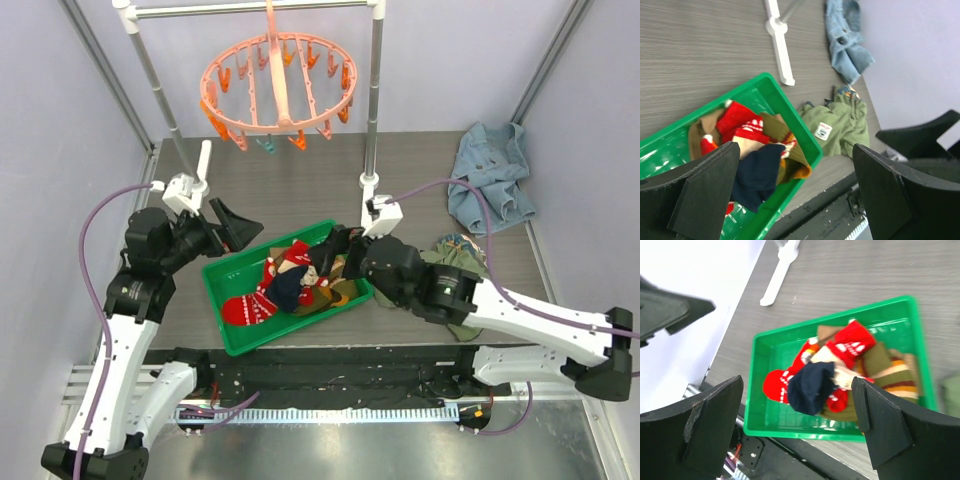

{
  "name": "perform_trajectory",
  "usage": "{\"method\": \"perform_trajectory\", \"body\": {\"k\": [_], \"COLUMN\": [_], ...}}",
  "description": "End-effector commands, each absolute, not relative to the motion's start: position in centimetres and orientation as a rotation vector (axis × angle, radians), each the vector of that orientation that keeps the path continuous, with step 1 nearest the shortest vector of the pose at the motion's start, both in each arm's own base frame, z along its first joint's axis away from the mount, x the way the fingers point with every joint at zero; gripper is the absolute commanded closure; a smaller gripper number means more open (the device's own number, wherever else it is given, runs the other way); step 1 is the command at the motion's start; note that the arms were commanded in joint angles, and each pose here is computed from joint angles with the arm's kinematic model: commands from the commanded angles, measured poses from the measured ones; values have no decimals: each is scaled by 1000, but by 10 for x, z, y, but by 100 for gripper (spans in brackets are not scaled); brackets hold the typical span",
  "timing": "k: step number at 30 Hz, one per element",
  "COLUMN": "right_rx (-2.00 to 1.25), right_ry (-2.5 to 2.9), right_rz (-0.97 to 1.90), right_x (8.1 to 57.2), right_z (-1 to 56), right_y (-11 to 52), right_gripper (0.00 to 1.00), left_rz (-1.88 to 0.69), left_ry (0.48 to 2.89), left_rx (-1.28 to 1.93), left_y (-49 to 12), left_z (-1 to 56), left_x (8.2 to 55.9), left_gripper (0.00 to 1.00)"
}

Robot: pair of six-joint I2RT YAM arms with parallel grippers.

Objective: Remove the socks clipped to the hanger

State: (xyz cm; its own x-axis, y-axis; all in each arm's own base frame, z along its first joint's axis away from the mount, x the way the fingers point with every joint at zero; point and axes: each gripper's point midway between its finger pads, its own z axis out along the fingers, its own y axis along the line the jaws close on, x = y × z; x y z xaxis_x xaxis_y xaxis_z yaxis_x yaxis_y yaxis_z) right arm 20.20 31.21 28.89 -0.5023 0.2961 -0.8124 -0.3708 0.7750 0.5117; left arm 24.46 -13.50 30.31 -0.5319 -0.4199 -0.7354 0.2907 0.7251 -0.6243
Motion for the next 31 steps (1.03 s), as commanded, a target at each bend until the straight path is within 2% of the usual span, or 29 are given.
{"method": "perform_trajectory", "body": {"k": [1, 12, 31], "right_rx": [-14, 171, 146], "right_ry": [1877, 1729, 1734], "right_rz": [702, 747, 779], "right_x": [205, 198, 194], "right_z": [305, 337, 339], "right_y": [270, 206, 210], "right_gripper": [0, 0, 0], "left_rz": [-1007, -1030, -982], "left_ry": [1870, 1842, 1802], "left_rx": [7, 47, 43], "left_y": [-148, -149, -142], "left_z": [325, 323, 344], "left_x": [222, 206, 202], "left_gripper": [0, 0, 0]}}
